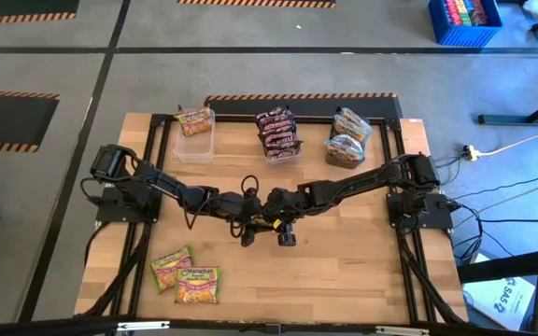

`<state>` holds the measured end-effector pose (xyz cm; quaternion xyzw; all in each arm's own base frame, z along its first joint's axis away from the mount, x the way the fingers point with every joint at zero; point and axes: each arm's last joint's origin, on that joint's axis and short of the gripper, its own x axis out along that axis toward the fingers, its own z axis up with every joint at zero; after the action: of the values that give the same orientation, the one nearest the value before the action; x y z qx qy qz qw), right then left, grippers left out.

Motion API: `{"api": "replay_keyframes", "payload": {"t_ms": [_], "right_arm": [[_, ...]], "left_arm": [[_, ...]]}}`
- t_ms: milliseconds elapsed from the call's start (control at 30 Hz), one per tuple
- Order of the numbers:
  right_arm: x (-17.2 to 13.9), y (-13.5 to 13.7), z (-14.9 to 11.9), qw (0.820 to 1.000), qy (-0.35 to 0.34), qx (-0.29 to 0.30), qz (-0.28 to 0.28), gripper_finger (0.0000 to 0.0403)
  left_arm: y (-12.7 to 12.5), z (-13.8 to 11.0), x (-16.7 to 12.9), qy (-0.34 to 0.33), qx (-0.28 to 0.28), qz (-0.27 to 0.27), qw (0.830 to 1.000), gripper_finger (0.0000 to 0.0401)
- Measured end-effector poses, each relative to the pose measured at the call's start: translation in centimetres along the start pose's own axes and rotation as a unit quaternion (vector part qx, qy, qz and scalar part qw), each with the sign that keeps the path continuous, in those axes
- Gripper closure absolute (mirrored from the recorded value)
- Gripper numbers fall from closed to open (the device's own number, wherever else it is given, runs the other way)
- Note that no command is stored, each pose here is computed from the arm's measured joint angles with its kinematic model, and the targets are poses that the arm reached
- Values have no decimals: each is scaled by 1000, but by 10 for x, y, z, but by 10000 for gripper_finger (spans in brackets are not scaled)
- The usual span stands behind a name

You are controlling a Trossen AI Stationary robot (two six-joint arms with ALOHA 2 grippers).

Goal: Sort Maruchan noodles
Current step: Put the green noodle pack into the left transparent bin

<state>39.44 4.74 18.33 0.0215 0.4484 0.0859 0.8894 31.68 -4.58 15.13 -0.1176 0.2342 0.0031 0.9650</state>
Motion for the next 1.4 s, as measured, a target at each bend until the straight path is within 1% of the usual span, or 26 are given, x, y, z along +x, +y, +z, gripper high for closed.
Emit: {"api": "replay_keyframes", "payload": {"t_ms": [133,233,500,633,700,733,833,900,967,1067,1133,1200,1300,1400], "right_arm": [[-2,0,-3,1000,19,1,-5,241],[-4,0,-2,1000,19,2,-5,229],[-5,0,-1,1000,24,-5,-5,212],[-18,5,13,999,42,3,13,213],[-30,10,24,999,50,3,13,216],[-37,14,26,998,65,1,13,217],[-48,23,26,995,100,-10,-16,220],[-53,27,21,992,121,-17,-42,221],[-61,34,17,989,136,-17,-53,221],[-73,45,2,981,178,-29,-69,221],[-82,53,-9,982,163,-42,-84,221],[-90,59,-17,989,104,-39,-95,221],[-95,56,-41,996,17,-20,-81,221],[-92,49,-72,996,-70,9,-58,221]], "left_arm": [[2,-2,0,7,8,10,1000,183],[3,-6,1,21,9,14,1000,193],[5,-6,0,26,21,15,999,247],[4,-4,0,19,24,12,999,272],[4,-5,0,25,25,10,999,279],[4,-6,0,27,25,12,999,280],[4,-5,0,25,26,14,999,280],[4,-5,0,25,26,15,999,280],[4,-6,0,26,27,14,999,280],[3,-6,0,26,27,13,999,280],[2,-6,0,26,31,11,999,280],[2,-6,0,26,35,11,999,280],[2,-6,0,26,35,10,999,280],[2,-6,0,25,35,10,999,280]]}}
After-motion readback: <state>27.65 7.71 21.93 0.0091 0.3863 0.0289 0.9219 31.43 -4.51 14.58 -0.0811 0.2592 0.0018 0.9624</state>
